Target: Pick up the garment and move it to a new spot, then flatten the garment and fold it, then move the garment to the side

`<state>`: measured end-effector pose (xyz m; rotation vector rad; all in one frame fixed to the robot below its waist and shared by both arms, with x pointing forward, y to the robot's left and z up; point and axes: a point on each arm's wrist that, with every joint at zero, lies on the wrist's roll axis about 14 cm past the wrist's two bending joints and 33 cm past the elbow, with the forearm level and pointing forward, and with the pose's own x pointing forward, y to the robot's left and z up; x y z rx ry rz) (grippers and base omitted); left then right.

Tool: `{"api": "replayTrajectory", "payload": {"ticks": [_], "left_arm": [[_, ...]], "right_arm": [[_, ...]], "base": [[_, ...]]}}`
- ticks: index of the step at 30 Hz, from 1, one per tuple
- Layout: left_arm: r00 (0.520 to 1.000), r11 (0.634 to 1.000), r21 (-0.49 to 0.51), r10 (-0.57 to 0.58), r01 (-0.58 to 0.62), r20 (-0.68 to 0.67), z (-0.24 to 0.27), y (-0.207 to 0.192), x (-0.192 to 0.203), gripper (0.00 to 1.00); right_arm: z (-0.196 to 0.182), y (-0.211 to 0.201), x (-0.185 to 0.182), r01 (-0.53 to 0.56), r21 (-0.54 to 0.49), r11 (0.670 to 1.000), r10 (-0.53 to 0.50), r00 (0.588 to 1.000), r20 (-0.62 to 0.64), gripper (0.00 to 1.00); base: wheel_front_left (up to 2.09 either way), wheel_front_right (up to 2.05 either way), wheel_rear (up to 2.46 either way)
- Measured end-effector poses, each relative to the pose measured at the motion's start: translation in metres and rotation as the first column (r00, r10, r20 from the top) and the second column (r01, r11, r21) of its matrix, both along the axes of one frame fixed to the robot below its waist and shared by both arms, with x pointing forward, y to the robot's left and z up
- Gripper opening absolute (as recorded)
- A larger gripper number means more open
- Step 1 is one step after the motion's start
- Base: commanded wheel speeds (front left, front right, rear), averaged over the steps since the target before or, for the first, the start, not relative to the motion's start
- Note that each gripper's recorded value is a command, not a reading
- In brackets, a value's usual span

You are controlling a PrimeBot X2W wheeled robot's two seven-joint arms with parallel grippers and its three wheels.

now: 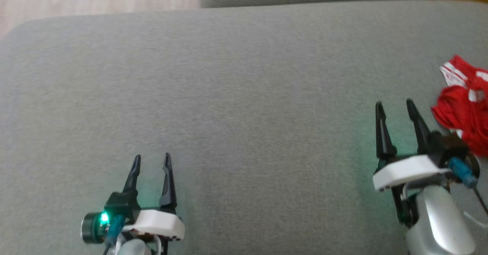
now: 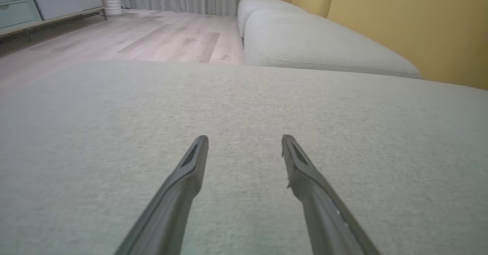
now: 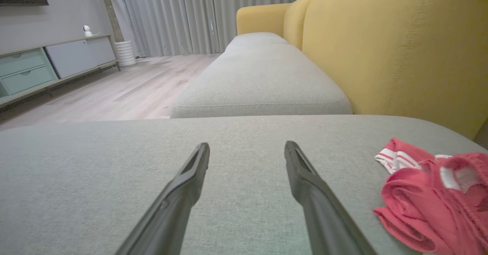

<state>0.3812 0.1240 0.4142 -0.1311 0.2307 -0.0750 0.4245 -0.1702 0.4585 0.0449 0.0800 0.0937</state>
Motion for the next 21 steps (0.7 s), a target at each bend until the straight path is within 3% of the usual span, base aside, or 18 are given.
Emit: {"api": "replayTrajectory", "payload": {"ticks": [9, 21], "left_arm": [[0.994, 0.995, 0.002, 0.103, -0.103, 0.024, 0.010, 0.037, -0.026, 1.00], [0.992, 0.993, -0.023, 0.119, -0.118, 0.040, 0.014, 0.046, -0.048, 1.00]], "right_arm": [[-0.009, 0.027, -0.019, -0.052, 0.080, 0.995, 0.055, 0.998, -0.033, 1.00], [-0.005, 0.032, -0.040, -0.065, 0.101, 0.993, 0.068, 0.997, -0.026, 1.00]], "base": [[0.00, 0.00, 0.00], [0.00, 0.00, 0.00]]}}
